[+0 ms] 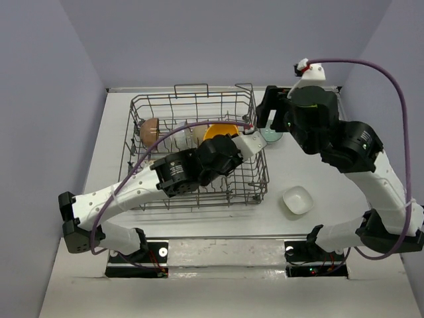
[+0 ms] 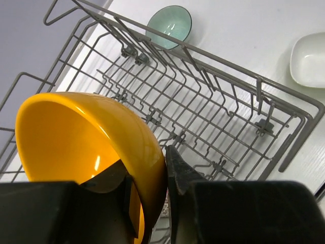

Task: Load the bowls into the dish rack
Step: Place the upside down bowl on the dish rack.

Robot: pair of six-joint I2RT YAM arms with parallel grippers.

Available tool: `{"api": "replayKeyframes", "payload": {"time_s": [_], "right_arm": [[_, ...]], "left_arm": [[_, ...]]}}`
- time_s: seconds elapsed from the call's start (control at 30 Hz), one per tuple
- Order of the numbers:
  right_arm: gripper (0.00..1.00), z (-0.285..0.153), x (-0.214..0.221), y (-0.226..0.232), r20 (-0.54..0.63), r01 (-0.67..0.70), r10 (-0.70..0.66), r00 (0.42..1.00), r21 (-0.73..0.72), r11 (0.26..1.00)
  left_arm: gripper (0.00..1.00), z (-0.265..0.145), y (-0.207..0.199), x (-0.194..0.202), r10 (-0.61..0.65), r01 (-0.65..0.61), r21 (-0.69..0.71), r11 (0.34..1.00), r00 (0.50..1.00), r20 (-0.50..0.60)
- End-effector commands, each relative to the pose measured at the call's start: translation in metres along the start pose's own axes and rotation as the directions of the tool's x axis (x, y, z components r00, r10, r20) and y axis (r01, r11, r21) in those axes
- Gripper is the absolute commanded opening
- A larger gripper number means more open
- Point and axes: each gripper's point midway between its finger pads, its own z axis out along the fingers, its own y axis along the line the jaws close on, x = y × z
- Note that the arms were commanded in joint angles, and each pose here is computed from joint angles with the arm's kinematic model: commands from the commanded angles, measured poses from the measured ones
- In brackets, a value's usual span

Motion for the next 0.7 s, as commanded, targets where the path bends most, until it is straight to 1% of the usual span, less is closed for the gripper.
{"api": "replayKeyframes", "payload": {"time_s": [0.0, 0.03, 0.07, 0.1, 0.13, 0.17, 0.2, 0.23, 0.27, 0.3, 0.37, 0.4, 0.5, 0.53, 0.57, 0.6, 0.63, 0.67], "right_arm": [[0.82, -0.026, -0.053, -0.031, 0.226, -0.19, 0.173, 0.959, 0.056, 0.98], [0.82, -0.024, -0.047, -0.034, 0.223, -0.184, 0.164, 0.961, 0.07, 0.98], [0.82, -0.028, -0.048, -0.037, 0.234, -0.194, 0.174, 0.957, 0.065, 0.979], [0.82, -0.025, -0.041, -0.038, 0.222, -0.19, 0.169, 0.96, 0.075, 0.979], [0.82, -0.024, -0.037, -0.039, 0.218, -0.19, 0.17, 0.961, 0.077, 0.979], [0.82, -0.023, -0.033, -0.039, 0.209, -0.186, 0.166, 0.964, 0.078, 0.98], [0.82, -0.025, -0.032, -0.041, 0.208, -0.189, 0.171, 0.963, 0.074, 0.979], [0.82, -0.022, -0.023, -0.042, 0.193, -0.179, 0.16, 0.968, 0.083, 0.98], [0.82, -0.022, -0.02, -0.043, 0.189, -0.178, 0.159, 0.969, 0.085, 0.98], [0.82, -0.023, -0.018, -0.045, 0.187, -0.185, 0.167, 0.968, 0.082, 0.979], [0.82, -0.026, -0.01, -0.05, 0.179, -0.183, 0.166, 0.97, 0.08, 0.98], [0.82, -0.028, -0.008, -0.052, 0.177, -0.185, 0.169, 0.97, 0.081, 0.979], [0.82, -0.031, 0.002, -0.059, 0.168, -0.185, 0.169, 0.971, 0.083, 0.979], [0.82, -0.032, 0.005, -0.061, 0.164, -0.188, 0.172, 0.971, 0.085, 0.979], [0.82, -0.034, 0.009, -0.065, 0.16, -0.187, 0.171, 0.972, 0.09, 0.978], [0.82, -0.033, 0.015, -0.066, 0.148, -0.182, 0.166, 0.975, 0.096, 0.979], [0.82, -0.034, 0.017, -0.067, 0.145, -0.188, 0.173, 0.974, 0.098, 0.977], [0.82, -0.035, 0.021, -0.07, 0.137, -0.185, 0.17, 0.976, 0.103, 0.977]], "left_arm": [[0.0, -0.002, 0.023, -0.027, -0.151, 0.147, 0.04, 0.988, 0.978, 0.143], [0.0, 0.0, 0.021, -0.03, -0.188, 0.174, 0.095, 0.98, 0.969, 0.162], [0.0, 0.008, 0.038, -0.032, -0.228, 0.217, 0.075, 0.973, 0.955, 0.187], [0.0, 0.013, 0.042, -0.034, -0.258, 0.244, 0.089, 0.966, 0.945, 0.2], [0.0, 0.015, 0.047, -0.038, -0.287, 0.27, 0.108, 0.957, 0.933, 0.218], [0.0, 0.023, 0.041, -0.041, -0.338, 0.305, 0.171, 0.937, 0.916, 0.218], [0.0, 0.03, 0.055, -0.045, -0.376, 0.34, 0.178, 0.923, 0.895, 0.241], [0.0, 0.041, 0.05, -0.045, -0.405, 0.357, 0.226, 0.906, 0.885, 0.228], [0.0, 0.046, 0.053, -0.047, -0.433, 0.379, 0.243, 0.893, 0.872, 0.23], [0.0, 0.049, 0.058, -0.056, -0.494, 0.43, 0.27, 0.862, 0.833, 0.251], [0.0, 0.061, 0.069, -0.051, -0.557, 0.479, 0.315, 0.82, 0.795, 0.242], [0.0, 0.061, 0.076, -0.065, -0.61, 0.509, 0.357, 0.783, 0.738, 0.287], [0.0, 0.072, 0.088, -0.06, -0.691, 0.562, 0.422, 0.712, 0.667, 0.279], [0.0, 0.078, 0.091, -0.064, -0.717, 0.575, 0.444, 0.687, 0.635, 0.287], [0.0, 0.082, 0.094, -0.062, -0.732, 0.592, 0.443, 0.673, 0.619, 0.285], [0.0, 0.084, 0.099, -0.066, -0.741, 0.592, 0.453, 0.666, 0.596, 0.309], [0.0, 0.09, 0.099, -0.064, -0.777, 0.625, 0.469, 0.624, 0.559, 0.29], [0.0, 0.095, 0.098, -0.057, -0.796, 0.645, 0.472, 0.601, 0.537, 0.278]]}}
